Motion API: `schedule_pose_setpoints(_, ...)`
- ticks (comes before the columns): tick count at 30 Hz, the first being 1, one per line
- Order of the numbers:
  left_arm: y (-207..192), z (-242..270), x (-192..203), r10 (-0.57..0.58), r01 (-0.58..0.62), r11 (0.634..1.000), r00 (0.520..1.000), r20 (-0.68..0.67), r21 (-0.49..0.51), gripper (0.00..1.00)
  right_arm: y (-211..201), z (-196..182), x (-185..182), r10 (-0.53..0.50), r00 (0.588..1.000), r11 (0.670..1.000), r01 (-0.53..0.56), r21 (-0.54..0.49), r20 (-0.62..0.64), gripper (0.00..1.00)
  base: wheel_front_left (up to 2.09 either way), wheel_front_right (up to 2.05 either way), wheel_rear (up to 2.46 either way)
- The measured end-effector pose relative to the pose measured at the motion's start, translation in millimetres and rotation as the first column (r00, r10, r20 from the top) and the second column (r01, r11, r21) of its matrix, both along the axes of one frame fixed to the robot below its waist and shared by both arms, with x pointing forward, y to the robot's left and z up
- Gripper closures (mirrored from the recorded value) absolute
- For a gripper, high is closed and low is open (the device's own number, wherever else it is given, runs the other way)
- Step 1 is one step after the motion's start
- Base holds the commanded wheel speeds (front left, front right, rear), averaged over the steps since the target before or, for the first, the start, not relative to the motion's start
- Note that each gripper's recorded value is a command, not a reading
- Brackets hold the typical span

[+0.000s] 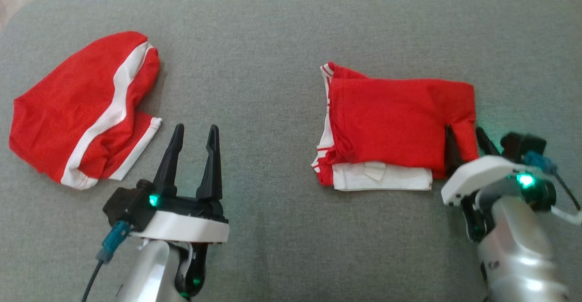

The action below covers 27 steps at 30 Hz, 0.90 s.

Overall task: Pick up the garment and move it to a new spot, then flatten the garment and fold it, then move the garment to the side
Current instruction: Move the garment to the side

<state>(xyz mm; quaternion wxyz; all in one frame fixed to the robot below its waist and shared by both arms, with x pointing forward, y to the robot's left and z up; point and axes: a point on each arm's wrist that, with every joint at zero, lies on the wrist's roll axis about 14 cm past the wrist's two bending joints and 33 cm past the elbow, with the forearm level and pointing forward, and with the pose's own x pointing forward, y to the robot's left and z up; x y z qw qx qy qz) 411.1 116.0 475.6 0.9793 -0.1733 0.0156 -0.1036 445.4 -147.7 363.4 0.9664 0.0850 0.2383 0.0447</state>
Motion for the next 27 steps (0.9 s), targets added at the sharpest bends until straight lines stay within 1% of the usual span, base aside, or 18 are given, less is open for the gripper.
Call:
schedule_pose_setpoints(2,1.6,-0.6,2.3,0.004,-0.004,1.000,1.000,-0.001,0.001,0.00,5.7,0.3,8.1,0.022,1.000,1.000,-0.022,-0.006,0.002,0.00,0.00,0.00,0.00)
schedule_pose_setpoints(3,2.1,-1.1,2.8,0.005,-0.005,1.000,1.000,-0.002,0.002,0.00,7.8,0.7,11.0,0.034,0.999,0.999,-0.033,-0.012,0.006,0.04,0.00,0.00,0.00)
schedule_pose_setpoints(4,1.9,-1.6,2.9,0.005,-0.005,1.000,1.000,-0.003,0.002,0.00,9.0,1.4,12.9,0.040,0.999,0.999,-0.040,-0.017,0.009,0.71,0.00,0.00,0.00)
schedule_pose_setpoints(5,1.0,-1.9,3.1,0.002,-0.002,1.000,1.000,-0.004,0.001,0.00,9.6,1.6,13.1,0.048,0.999,0.999,-0.048,-0.026,0.013,1.00,0.00,0.00,0.00)
schedule_pose_setpoints(9,-4.6,-0.9,5.0,-0.013,0.013,1.000,1.000,0.000,-0.002,0.00,6.8,6.0,12.4,0.076,0.996,0.993,-0.072,-0.088,0.040,1.00,0.00,0.00,0.00)
schedule_pose_setpoints(11,-9.0,0.4,6.2,-0.025,0.025,1.000,1.000,0.004,-0.005,0.00,0.0,9.1,11.6,0.074,0.996,0.990,-0.067,-0.124,0.050,1.00,0.00,0.00,0.00)
schedule_pose_setpoints(15,-18.2,2.4,8.9,-0.050,0.050,0.999,0.999,0.011,-0.012,0.00,-32.2,22.9,15.7,0.048,0.995,0.974,-0.026,-0.227,0.089,1.00,0.00,0.00,0.00)
schedule_pose_setpoints(19,-26.1,1.0,11.0,-0.071,0.072,0.997,0.997,0.009,-0.016,0.00,-77.4,45.6,26.6,0.038,0.989,0.934,0.015,-0.357,0.140,1.00,0.00,0.00,0.00)
schedule_pose_setpoints(21,-28.0,-0.2,13.0,-0.077,0.077,0.997,0.997,0.008,-0.017,0.00,-96.4,51.3,29.8,0.039,0.989,0.912,0.023,-0.410,0.141,1.00,0.00,0.00,0.00)
schedule_pose_setpoints(27,-29.3,-6.7,18.8,-0.081,0.081,0.997,0.997,-0.006,-0.018,0.00,-146.0,53.7,34.0,0.021,0.995,0.855,0.033,-0.517,0.098,1.00,0.00,0.00,0.00)
